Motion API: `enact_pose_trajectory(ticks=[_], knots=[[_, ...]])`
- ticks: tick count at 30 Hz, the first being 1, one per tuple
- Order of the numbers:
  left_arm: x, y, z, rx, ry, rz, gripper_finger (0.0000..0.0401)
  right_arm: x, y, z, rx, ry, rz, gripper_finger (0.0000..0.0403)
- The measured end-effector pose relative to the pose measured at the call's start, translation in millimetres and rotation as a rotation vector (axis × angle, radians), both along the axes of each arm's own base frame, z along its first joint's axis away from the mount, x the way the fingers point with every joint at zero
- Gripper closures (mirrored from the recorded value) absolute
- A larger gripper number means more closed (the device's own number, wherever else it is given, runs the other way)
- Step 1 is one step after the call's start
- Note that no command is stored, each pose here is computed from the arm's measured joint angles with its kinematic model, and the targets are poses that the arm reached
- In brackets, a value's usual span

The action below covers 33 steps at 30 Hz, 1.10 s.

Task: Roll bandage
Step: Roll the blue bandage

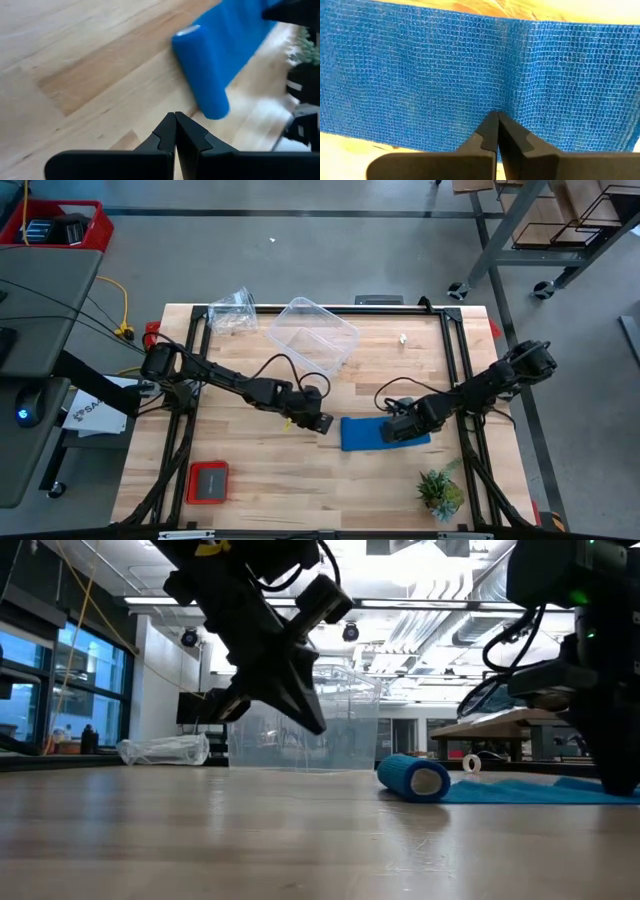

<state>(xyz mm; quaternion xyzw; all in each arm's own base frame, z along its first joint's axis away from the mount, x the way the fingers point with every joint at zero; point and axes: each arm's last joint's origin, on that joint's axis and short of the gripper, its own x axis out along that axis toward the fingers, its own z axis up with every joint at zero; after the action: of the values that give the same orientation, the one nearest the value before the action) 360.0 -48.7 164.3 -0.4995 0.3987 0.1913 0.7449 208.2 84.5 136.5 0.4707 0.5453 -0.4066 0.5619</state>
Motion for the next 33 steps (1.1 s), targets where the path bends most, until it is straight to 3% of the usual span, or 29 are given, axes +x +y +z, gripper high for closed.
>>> enact_pose_trajectory(ticks=[8,16,22,25,29,33], knots=[[0.4,0.1,-0.2,0.009,-0.004,0.004,0.0401,-7.6,-2.9,4.0,-0.040,0.111,-0.023,0.0403],[11.0,-4.0,-8.5,-0.027,-0.069,0.015,0.0401,-2.4,-1.0,5.0,-0.029,0.061,-0.012,0.0403],[33.4,-8.8,-47.1,-0.202,-0.137,-0.022,0.0401,-1.5,-0.7,5.2,-0.027,0.052,-0.023,0.0403],[40.0,-13.1,-56.7,-0.229,-0.113,-0.031,0.0401,-1.0,-0.5,5.5,-0.025,0.048,-0.023,0.0403],[46.5,-18.1,-59.4,-0.212,-0.106,-0.021,0.0401,-0.5,-0.3,5.5,-0.022,0.043,-0.023,0.0403],[54.2,-17.8,-56.2,-0.125,-0.080,0.016,0.0401,-0.2,-0.2,5.6,-0.023,0.039,-0.024,0.0403]])
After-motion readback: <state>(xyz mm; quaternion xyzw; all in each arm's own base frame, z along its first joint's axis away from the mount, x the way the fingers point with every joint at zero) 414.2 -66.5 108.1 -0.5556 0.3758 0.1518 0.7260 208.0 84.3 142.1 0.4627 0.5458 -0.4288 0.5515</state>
